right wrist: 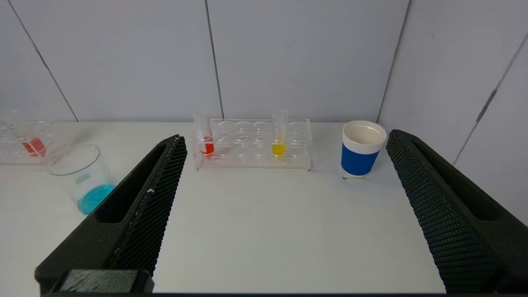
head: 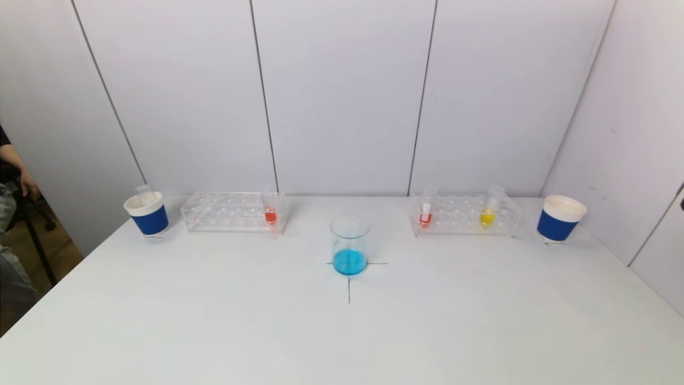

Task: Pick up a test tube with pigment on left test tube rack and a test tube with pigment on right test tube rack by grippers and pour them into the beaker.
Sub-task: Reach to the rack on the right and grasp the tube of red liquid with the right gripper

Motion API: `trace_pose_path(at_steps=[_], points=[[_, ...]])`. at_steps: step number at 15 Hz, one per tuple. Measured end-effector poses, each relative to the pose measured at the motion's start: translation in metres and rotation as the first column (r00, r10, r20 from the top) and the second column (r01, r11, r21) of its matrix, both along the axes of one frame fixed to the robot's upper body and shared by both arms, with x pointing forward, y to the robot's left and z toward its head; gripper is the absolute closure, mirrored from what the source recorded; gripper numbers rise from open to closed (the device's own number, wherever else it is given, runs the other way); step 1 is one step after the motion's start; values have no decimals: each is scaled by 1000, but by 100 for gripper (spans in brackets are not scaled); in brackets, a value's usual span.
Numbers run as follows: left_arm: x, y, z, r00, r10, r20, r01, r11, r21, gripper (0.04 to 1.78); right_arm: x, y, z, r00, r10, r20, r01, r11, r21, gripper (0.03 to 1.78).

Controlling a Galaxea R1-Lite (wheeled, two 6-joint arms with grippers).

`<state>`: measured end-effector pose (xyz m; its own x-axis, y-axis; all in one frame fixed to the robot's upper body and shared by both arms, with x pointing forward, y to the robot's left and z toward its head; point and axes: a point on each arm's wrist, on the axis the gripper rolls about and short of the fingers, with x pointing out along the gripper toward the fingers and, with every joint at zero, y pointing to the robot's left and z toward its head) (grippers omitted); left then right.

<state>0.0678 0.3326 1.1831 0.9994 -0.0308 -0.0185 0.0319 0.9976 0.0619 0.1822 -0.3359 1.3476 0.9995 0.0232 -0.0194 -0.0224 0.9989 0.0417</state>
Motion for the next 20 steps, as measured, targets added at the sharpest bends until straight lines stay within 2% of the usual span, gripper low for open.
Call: trace_pose_path(at_steps=[4,9,12,15,20], points=[[0,0,0,1000,0,0,0,1000,0,6,53,6,5,998,33,-57,-33,999,2,5],[0,0,0,1000,0,0,0,1000,0,6,119,26,-10,995,59,-81,-60,998,-4,5],[0,0,0,1000,0,0,0,1000,0,6,150,50,-25,993,84,-80,-85,996,-7,5],[0,0,0,1000,1,0,-1,1000,0,6,171,75,-45,987,116,-113,-119,993,-17,5],[0,0,0,1000,0,0,0,1000,0,6,205,99,-83,988,108,-106,-111,994,-23,5]])
